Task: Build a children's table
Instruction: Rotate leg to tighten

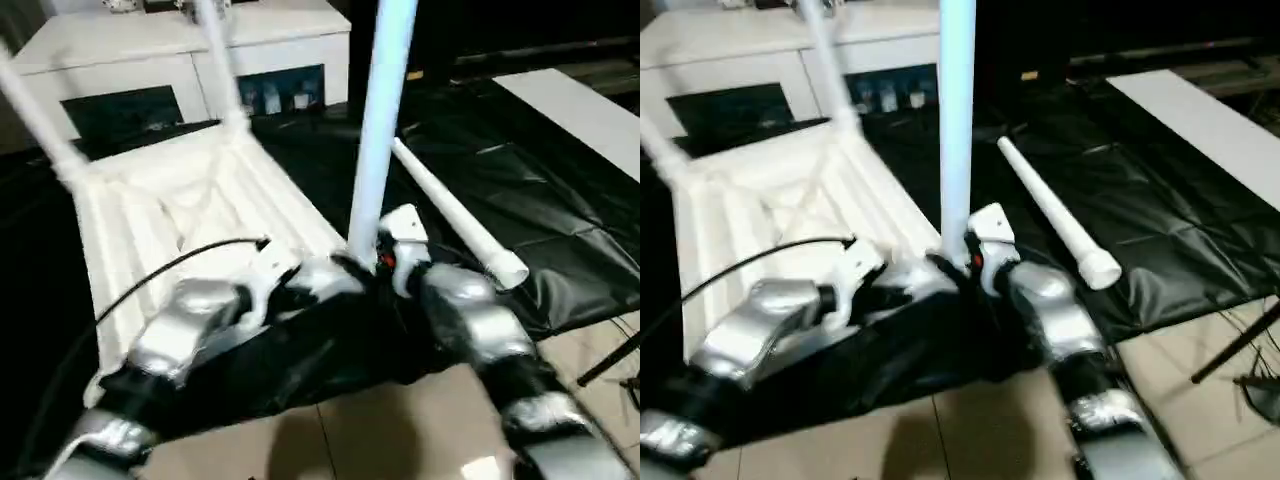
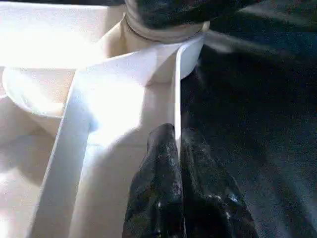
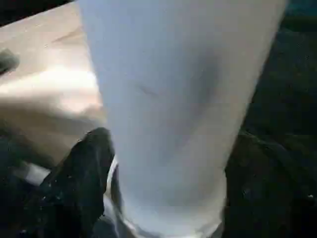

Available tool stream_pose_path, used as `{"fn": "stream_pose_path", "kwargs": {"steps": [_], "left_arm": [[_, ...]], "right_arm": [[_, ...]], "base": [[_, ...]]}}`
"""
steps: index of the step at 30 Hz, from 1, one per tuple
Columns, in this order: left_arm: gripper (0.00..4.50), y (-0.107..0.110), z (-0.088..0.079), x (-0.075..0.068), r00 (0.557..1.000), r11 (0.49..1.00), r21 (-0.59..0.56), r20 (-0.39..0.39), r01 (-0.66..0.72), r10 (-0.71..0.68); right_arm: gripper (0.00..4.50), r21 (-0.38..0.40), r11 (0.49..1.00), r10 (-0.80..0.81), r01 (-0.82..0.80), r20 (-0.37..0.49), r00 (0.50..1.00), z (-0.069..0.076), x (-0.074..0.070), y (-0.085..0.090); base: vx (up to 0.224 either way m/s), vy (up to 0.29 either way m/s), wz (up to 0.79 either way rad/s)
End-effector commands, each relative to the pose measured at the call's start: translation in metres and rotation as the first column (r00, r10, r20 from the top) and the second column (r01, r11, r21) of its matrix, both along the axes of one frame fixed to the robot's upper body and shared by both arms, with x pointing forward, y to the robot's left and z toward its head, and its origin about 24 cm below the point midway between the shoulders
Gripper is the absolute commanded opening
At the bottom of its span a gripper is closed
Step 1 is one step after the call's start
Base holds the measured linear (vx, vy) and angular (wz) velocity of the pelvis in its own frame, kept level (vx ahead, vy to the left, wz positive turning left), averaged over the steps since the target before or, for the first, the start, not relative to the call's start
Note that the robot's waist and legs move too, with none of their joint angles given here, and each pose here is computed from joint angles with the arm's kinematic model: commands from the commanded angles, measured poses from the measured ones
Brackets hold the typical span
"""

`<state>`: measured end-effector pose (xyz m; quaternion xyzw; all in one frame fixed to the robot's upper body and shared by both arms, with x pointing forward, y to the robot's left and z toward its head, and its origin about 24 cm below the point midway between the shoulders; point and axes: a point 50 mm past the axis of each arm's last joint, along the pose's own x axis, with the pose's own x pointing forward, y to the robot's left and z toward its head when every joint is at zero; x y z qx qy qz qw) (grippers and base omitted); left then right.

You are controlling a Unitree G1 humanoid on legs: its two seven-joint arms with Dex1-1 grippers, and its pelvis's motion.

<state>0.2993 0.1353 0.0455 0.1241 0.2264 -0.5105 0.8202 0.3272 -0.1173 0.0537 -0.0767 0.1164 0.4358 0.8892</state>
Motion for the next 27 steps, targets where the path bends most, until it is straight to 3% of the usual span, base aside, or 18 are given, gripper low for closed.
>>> {"fn": "stream_pose_path", "kwargs": {"steps": [1,4,11,20,22,27], "left_arm": [[0.0,-0.007,0.011,-0.008,0.99,0.989,-0.052,0.003,0.142,-0.142],[0.0,-0.002,0.013,-0.017,0.968,0.968,-0.051,-0.031,0.246,-0.248],[0.0,0.001,0.013,-0.02,0.96,0.96,-0.045,-0.042,0.276,-0.278],[0.0,0.003,0.013,-0.02,0.96,0.961,-0.038,-0.041,0.275,-0.276],[0.0,0.004,0.013,-0.02,0.961,0.961,-0.037,-0.04,0.273,-0.275],[0.0,0.004,0.012,-0.02,0.96,0.961,-0.035,-0.045,0.274,-0.276]], "right_arm": [[3.86,-0.012,0.988,0.154,-0.154,-0.02,0.988,0.005,-0.01,0.0],[3.86,-0.045,0.957,0.284,-0.286,-0.056,0.957,0.007,-0.02,-0.008],[3.86,-0.06,0.935,0.344,-0.349,-0.077,0.936,0.01,-0.021,-0.012],[3.22,-0.035,0.927,0.37,-0.375,-0.098,0.924,0.009,-0.023,-0.011],[2.9,-0.033,0.926,0.371,-0.376,-0.102,0.923,0.008,-0.023,-0.011],[2.74,-0.022,0.927,0.37,-0.375,-0.115,0.922,0.005,-0.026,-0.01]], "base": [[0.0,0.0,0.0],[0.0,0.0,0.0],[0.0,0.0,0.0],[0.0,0.0,0.0],[0.0,0.0,0.0],[0.0,0.0,0.0]]}}
